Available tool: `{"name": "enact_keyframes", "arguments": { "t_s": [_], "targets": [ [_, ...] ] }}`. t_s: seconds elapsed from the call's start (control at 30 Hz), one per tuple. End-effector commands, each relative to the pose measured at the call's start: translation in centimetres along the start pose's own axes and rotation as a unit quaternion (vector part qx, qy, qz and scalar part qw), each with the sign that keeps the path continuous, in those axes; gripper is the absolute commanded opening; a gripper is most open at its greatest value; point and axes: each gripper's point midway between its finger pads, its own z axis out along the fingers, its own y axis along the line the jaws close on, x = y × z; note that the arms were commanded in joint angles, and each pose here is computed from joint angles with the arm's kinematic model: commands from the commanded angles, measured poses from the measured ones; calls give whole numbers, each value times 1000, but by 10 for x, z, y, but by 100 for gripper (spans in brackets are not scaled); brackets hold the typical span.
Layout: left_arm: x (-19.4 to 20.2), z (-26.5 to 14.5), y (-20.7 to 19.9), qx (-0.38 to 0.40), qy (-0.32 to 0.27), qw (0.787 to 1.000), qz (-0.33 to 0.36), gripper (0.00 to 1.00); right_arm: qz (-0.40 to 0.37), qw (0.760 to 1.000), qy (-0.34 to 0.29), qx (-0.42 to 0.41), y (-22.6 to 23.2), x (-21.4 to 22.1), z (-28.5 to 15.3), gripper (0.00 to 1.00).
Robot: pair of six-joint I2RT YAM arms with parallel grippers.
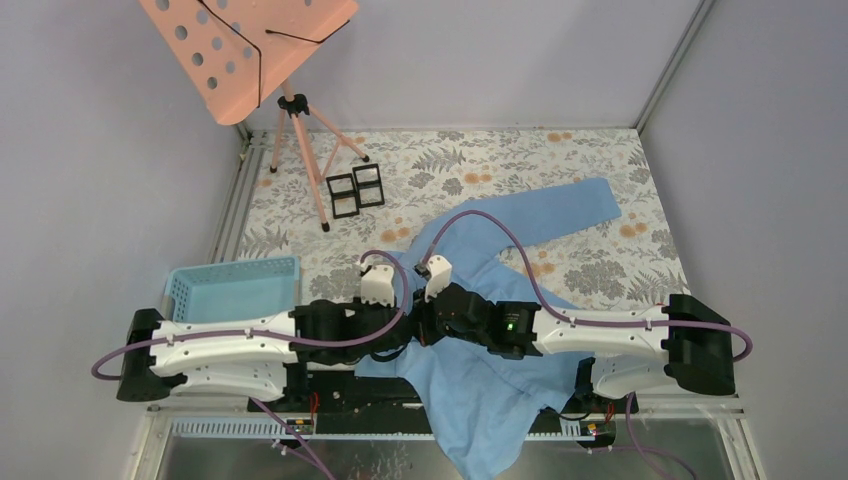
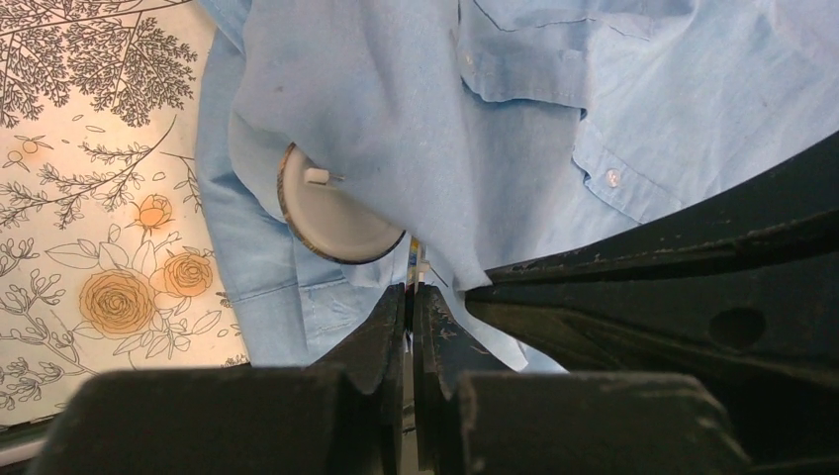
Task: Pin the brooch onto the clothing
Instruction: Pin the brooch to the clothes.
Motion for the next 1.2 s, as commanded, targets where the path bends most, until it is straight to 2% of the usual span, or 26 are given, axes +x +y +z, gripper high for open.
{"name": "enact_keyframes", "arguments": {
  "t_s": [0.0, 0.33, 0.63, 1.17],
  "targets": [
    [-21, -5, -14, 5, -31, 999, -22, 0, -11, 999, -15, -31, 14, -12, -4, 0],
    [-26, -7, -10, 1, -45, 998, -40, 0, 0, 999, 14, -31, 17, -2, 2, 0],
    [-27, -10, -13, 41, -55, 995, -72, 0, -1, 999, 34, -22, 17, 4, 9, 0],
    [-32, -15, -12, 60, -70, 992, -82, 0, 1, 998, 60, 5, 10, 14, 18, 0]
  ]
}}
